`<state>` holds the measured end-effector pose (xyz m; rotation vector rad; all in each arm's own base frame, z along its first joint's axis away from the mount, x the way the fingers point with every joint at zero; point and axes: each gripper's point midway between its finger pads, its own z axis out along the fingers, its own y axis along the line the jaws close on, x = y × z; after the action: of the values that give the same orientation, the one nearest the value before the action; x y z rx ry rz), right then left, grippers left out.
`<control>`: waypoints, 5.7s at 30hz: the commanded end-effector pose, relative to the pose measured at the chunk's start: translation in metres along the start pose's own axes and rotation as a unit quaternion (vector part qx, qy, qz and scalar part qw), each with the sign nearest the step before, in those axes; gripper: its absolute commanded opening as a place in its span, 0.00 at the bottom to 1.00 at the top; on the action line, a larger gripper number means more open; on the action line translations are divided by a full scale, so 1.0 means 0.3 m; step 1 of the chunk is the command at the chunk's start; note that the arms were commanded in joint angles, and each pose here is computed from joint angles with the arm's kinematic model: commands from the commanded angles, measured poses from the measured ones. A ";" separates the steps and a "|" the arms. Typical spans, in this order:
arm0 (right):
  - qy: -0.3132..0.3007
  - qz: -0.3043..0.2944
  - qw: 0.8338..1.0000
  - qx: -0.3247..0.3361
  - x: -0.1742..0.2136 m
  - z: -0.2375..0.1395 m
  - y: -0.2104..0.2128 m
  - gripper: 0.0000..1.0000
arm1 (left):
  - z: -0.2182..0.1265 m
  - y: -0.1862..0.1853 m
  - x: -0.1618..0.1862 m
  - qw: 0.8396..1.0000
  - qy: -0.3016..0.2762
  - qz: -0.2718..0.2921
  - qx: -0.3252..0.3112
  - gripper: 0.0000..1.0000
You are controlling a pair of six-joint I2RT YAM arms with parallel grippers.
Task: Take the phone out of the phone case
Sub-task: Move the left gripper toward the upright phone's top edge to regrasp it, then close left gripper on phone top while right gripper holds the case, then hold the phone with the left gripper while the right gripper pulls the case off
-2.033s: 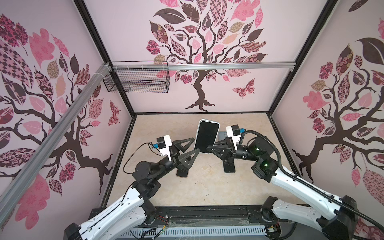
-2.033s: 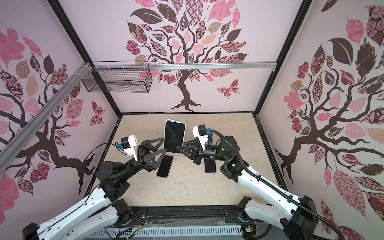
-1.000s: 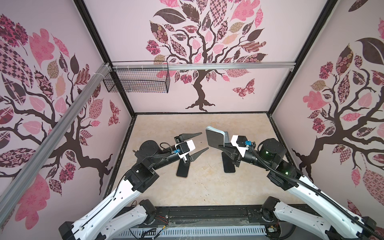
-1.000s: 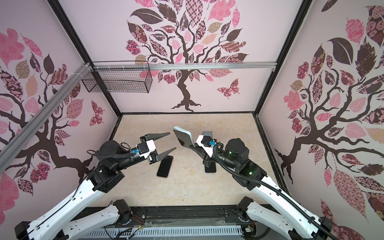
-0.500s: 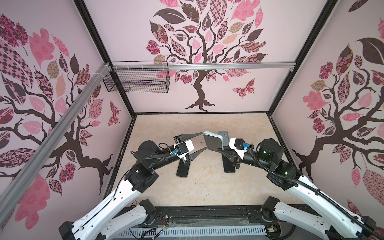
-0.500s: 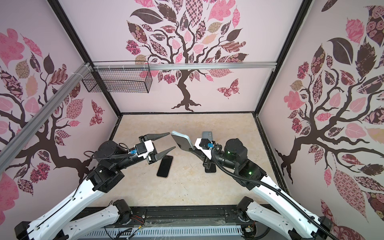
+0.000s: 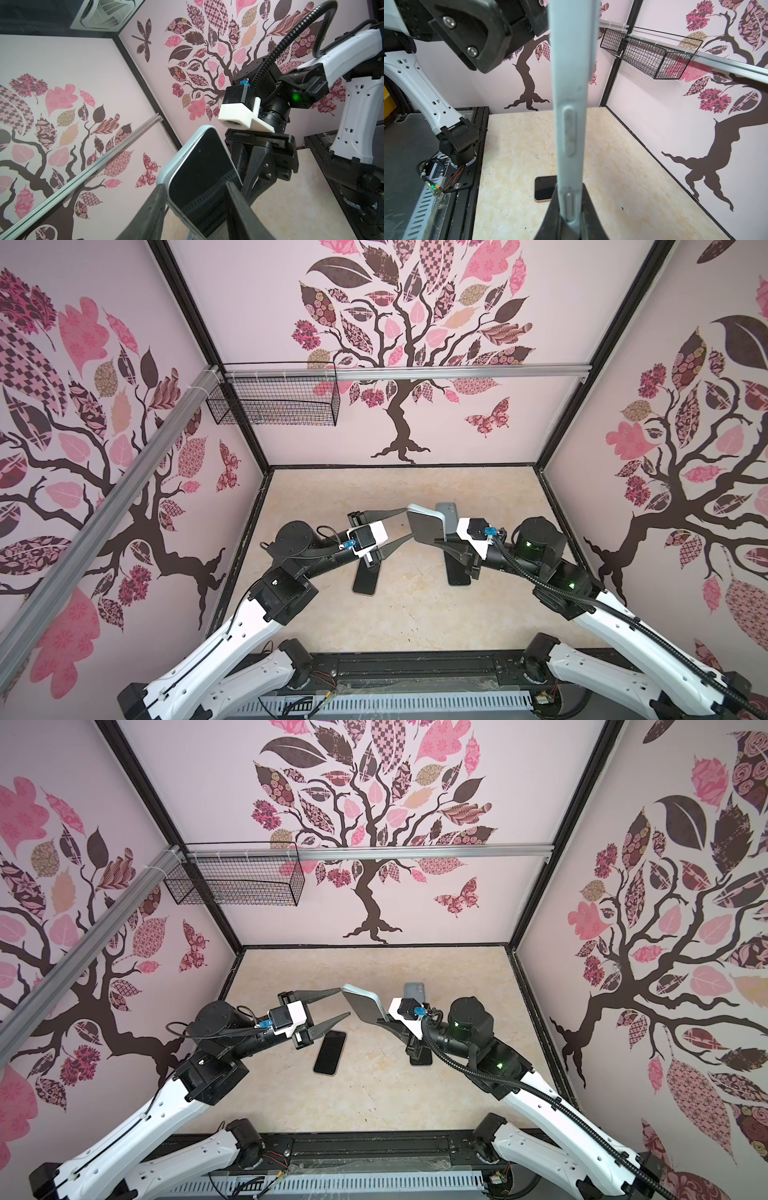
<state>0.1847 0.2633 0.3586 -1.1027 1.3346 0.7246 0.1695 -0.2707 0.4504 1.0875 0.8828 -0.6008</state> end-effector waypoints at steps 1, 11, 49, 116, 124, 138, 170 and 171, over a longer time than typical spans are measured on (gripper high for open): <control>-0.033 -0.026 0.999 -0.016 -0.075 -0.008 0.016 0.00 | 0.011 -0.005 -0.024 1.000 -0.005 0.000 0.016 0.47; -0.023 -0.051 0.998 -0.043 -0.063 -0.011 0.049 0.00 | 0.037 -0.032 0.053 0.999 0.029 -0.017 0.037 0.47; -0.140 -0.052 0.987 -0.064 -0.272 -0.117 0.101 0.00 | 0.022 -0.185 0.085 0.962 -0.007 -0.181 0.205 0.36; 0.048 0.063 0.993 -0.087 -0.097 0.048 0.153 0.56 | -0.100 -0.272 0.340 0.960 0.208 0.013 0.189 0.00; 0.072 0.080 0.992 -0.066 -0.040 0.093 0.126 0.55 | -0.105 -0.277 0.334 0.960 0.204 0.015 0.190 0.00; 0.148 0.073 0.986 0.031 0.102 0.085 0.031 0.52 | -0.116 -0.272 0.317 0.965 0.193 0.015 0.175 0.00; 0.152 0.196 0.961 0.119 0.182 0.036 -0.129 0.00 | -0.111 -0.328 0.304 0.962 0.166 -0.024 0.215 0.00; 0.154 0.212 0.956 0.129 0.197 0.029 -0.152 0.00 | -0.111 -0.332 0.307 0.961 0.167 -0.027 0.218 0.00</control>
<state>0.2230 0.2584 0.3132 -0.8760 1.8324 0.6634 0.1368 -0.2742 0.3042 1.5984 1.1717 -0.6570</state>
